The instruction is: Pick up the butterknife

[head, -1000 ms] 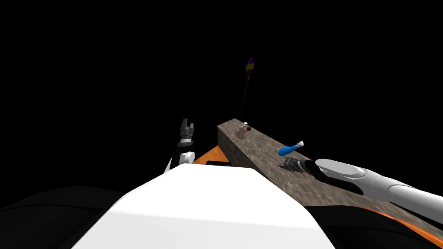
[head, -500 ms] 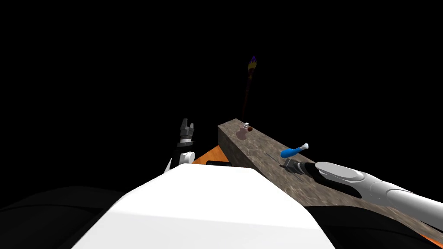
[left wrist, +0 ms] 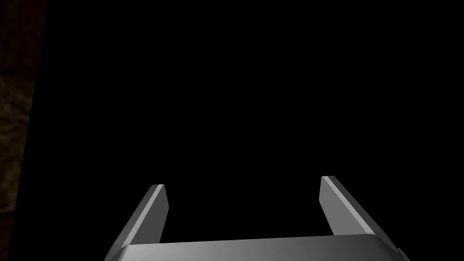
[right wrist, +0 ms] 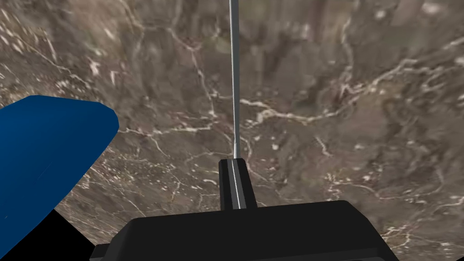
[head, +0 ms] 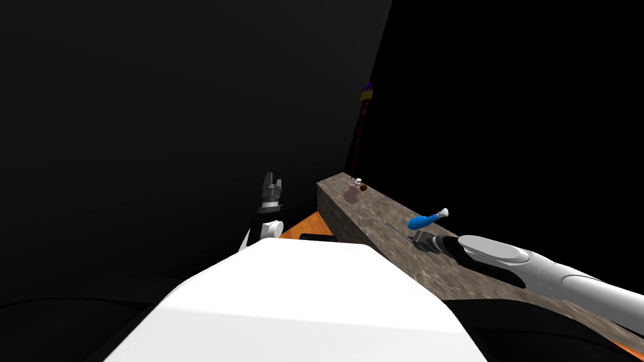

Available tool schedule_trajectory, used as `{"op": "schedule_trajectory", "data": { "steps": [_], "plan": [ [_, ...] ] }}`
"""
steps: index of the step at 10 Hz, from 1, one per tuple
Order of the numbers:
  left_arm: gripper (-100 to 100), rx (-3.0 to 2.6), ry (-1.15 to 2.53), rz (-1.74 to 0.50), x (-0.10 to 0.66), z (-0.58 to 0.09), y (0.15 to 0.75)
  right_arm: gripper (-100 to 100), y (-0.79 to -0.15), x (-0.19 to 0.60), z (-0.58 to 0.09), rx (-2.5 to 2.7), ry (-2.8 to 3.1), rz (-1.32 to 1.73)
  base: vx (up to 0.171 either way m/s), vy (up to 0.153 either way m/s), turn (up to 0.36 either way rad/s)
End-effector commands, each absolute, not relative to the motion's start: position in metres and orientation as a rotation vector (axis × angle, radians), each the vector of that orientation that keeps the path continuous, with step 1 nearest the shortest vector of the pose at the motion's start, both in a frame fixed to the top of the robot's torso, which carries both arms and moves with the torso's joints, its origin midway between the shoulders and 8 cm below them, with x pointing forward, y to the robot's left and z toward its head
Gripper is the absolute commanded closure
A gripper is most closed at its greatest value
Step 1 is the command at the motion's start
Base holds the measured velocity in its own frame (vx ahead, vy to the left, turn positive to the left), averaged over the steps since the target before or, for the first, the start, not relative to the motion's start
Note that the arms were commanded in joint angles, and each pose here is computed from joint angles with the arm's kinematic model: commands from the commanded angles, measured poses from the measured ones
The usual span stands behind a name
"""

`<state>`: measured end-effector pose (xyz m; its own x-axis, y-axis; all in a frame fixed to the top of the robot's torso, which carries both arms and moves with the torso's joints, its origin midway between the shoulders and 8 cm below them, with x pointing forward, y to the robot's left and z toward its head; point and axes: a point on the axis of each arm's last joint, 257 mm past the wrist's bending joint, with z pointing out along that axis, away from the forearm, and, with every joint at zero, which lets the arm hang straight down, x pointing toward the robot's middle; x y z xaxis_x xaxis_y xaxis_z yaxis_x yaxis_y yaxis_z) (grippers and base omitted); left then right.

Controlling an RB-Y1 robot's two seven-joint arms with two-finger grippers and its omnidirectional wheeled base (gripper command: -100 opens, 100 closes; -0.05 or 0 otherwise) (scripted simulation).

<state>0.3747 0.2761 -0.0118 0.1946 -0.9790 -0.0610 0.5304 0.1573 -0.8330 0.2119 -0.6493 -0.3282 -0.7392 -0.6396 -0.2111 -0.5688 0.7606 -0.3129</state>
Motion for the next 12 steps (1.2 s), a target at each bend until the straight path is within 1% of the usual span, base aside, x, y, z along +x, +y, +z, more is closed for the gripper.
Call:
{"op": "schedule_trajectory", "data": {
  "steps": [1, 3, 5, 6, 7, 9, 12],
  "plan": [
    [0, -0.781, 0.719, -1.224, 0.375, -0.012, 0.276, -100, -0.652, 0.238, -0.310, -0.944, 2.606, -0.368, -0.034, 0.085, 0.163],
    [0, -0.781, 0.718, -1.224, 0.375, -0.012, 0.276, -100, -0.647, 0.256, -0.299, -0.944, 2.572, -0.375, -0.029, 0.155, 0.151],
    [0, -0.781, 0.718, -1.225, 0.375, -0.012, 0.276, -100, -0.637, 0.274, -0.286, -0.941, 2.544, -0.361, -0.033, 0.191, 0.278],
    [0, -0.781, 0.718, -1.225, 0.375, -0.012, 0.276, -100, -0.635, 0.275, -0.282, -0.937, 2.553, -0.342, -0.079, 0.088, 0.304],
    [0, -0.781, 0.718, -1.224, 0.375, -0.012, 0.276, -100, -0.635, 0.273, -0.281, -0.931, 2.565, -0.325, -0.086, 0.019, 0.155],
    [0, -0.781, 0.719, -1.224, 0.375, -0.012, 0.276, -100, -0.633, 0.262, -0.283, -0.910, 2.603, -0.282, -0.089, -0.044, 0.105],
    [0, -0.781, 0.719, -1.224, 0.375, -0.012, 0.276, -100, -0.631, 0.234, -0.295, -0.848, 2.687, -0.196, -0.070, -0.110, 0.072]
  ]
}}
